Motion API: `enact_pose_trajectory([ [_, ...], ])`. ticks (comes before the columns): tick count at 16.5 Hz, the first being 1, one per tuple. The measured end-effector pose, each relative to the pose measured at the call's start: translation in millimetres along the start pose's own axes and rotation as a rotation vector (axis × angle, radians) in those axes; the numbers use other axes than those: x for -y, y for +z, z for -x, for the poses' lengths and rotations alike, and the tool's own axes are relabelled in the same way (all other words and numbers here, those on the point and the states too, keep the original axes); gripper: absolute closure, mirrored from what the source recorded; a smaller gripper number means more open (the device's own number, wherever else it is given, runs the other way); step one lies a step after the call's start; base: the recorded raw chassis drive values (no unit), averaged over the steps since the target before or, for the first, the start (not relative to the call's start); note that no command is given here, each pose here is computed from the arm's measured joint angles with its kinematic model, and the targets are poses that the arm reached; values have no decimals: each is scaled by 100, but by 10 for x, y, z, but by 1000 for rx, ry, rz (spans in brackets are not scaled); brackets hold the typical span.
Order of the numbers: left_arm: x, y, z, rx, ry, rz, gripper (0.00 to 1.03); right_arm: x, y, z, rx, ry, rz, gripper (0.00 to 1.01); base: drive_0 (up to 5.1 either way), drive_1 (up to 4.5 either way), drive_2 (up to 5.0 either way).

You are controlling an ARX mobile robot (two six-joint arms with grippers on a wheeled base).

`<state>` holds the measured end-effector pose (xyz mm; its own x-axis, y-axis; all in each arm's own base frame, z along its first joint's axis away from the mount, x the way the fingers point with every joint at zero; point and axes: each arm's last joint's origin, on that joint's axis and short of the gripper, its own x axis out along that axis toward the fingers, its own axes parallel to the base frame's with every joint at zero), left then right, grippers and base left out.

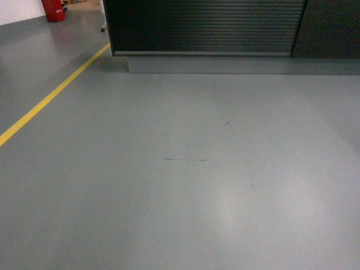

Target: Place dark red mango on scale at checkout

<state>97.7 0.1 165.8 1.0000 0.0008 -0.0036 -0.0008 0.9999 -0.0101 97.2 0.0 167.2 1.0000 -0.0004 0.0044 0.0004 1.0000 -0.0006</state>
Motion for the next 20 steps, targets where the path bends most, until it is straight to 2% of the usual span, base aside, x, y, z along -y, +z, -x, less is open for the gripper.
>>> enact_pose_trajectory([
  [20,0,0,0,0,0,0,5,0,0,0,0,0,0,3,0,0,0],
])
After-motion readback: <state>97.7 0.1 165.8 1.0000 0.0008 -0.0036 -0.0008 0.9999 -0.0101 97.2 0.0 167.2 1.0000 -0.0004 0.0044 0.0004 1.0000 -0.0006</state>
